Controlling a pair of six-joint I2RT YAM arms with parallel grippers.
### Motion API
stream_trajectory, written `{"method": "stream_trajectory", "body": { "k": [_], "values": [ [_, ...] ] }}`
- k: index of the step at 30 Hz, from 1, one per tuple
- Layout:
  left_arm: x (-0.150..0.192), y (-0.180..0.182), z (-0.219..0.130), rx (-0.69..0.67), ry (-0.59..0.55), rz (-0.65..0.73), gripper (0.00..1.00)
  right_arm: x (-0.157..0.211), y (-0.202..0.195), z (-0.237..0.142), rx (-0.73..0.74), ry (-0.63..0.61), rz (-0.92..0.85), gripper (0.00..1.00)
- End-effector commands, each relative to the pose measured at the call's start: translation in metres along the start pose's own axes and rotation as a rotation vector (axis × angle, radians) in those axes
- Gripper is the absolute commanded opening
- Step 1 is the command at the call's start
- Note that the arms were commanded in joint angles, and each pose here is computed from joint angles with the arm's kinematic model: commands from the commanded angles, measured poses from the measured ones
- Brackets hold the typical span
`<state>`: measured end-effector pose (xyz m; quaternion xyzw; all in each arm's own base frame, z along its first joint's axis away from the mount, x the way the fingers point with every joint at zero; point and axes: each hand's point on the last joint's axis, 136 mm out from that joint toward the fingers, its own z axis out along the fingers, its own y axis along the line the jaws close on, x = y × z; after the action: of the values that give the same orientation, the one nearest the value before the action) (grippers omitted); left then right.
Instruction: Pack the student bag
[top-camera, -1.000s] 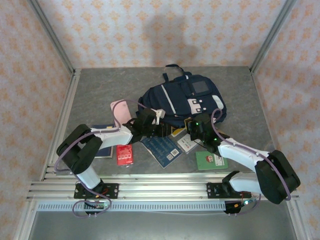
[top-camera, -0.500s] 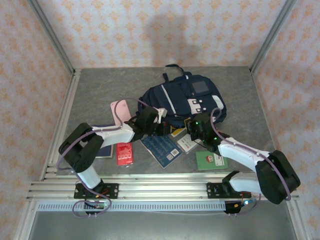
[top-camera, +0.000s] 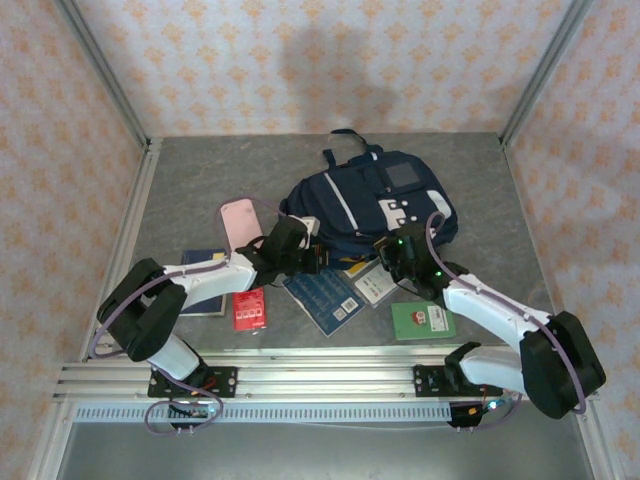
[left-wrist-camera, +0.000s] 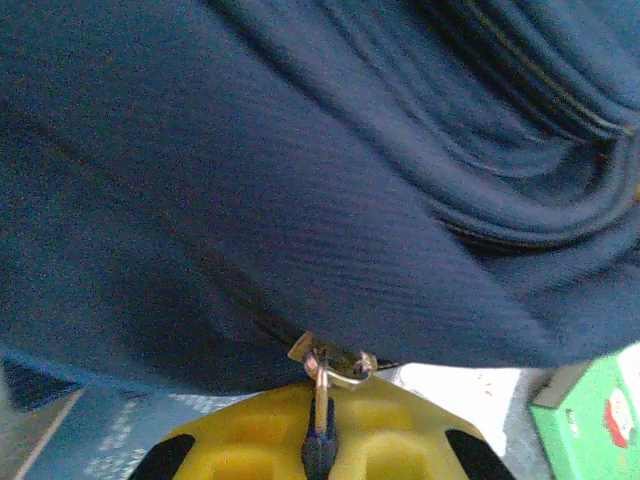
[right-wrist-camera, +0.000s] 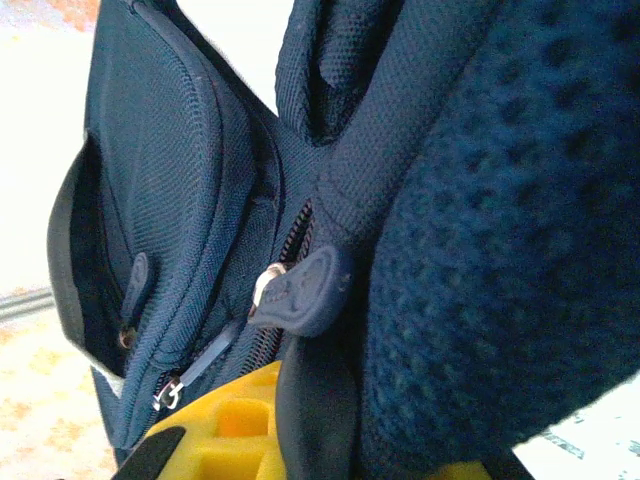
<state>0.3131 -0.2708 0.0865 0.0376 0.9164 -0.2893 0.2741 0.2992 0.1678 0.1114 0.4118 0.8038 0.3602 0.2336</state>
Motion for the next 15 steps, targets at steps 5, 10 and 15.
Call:
{"method": "stream_trajectory", "body": {
  "k": [5,10,15],
  "values": [
    [-0.015,0.043,-0.019,-0.213,-0.069,0.024,0.00,-0.030,-0.002,-0.010,0.085,-0.023,-0.200,0.00],
    [-0.023,0.044,-0.025,-0.242,-0.086,0.045,0.00,-0.048,-0.009,-0.007,0.188,-0.006,-0.338,0.00],
    [-0.031,0.025,-0.027,-0.177,-0.080,0.085,0.00,-0.059,-0.001,-0.004,0.241,-0.009,-0.516,0.04]
  ]
}}
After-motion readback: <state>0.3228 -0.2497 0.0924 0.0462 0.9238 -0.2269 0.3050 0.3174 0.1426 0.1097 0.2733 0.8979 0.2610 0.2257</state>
